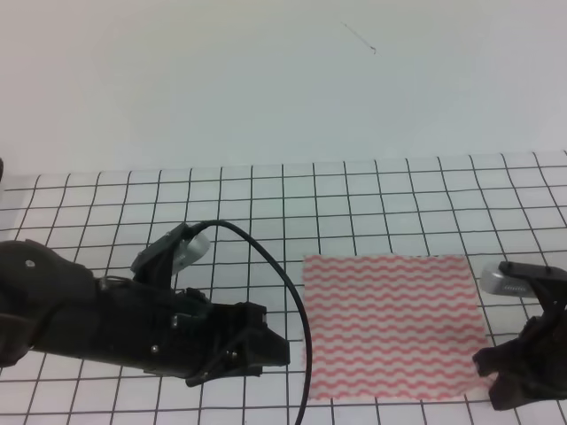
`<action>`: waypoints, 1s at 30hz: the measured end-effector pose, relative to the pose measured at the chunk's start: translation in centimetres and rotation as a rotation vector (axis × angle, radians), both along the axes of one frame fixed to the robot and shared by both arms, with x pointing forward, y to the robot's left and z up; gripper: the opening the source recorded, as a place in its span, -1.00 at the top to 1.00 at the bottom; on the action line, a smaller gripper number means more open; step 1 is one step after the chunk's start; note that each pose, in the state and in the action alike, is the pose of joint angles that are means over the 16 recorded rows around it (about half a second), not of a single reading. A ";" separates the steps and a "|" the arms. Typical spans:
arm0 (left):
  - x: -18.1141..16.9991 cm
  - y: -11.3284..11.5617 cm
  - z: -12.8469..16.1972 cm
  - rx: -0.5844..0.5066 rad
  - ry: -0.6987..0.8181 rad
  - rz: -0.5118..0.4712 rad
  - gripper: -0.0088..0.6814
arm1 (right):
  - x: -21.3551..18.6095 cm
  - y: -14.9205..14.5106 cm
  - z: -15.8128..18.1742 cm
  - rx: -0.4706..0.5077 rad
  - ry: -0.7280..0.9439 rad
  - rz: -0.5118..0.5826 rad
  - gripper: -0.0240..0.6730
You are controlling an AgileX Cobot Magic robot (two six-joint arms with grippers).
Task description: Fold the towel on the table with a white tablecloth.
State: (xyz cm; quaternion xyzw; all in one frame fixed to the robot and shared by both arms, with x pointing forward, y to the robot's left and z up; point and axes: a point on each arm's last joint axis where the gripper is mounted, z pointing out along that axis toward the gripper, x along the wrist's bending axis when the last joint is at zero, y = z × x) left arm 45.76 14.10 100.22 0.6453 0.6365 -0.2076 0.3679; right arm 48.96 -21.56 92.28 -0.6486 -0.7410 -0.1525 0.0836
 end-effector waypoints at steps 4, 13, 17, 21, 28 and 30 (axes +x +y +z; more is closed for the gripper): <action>0.4 -0.2 -0.8 -0.003 0.038 0.023 0.10 | 0.0 -0.1 0.9 -0.003 -0.048 0.020 0.81; 1.9 -1.8 -3.7 0.016 0.143 0.077 0.09 | -0.1 -0.4 3.4 -0.014 -0.196 0.068 0.57; 2.6 -2.7 -5.1 0.039 0.187 0.096 0.09 | -0.3 -0.5 4.5 -0.017 -0.257 0.081 0.50; 3.1 -3.6 -6.2 0.067 0.220 0.108 0.09 | -0.6 -0.6 5.5 -0.015 -0.305 0.092 0.49; 4.0 -4.8 -7.5 0.098 0.260 0.131 0.09 | -0.9 -0.6 6.6 0.002 -0.342 0.091 0.48; 4.1 -5.0 -7.7 0.104 0.266 0.136 0.09 | -1.0 -0.6 6.7 0.007 -0.346 0.090 0.48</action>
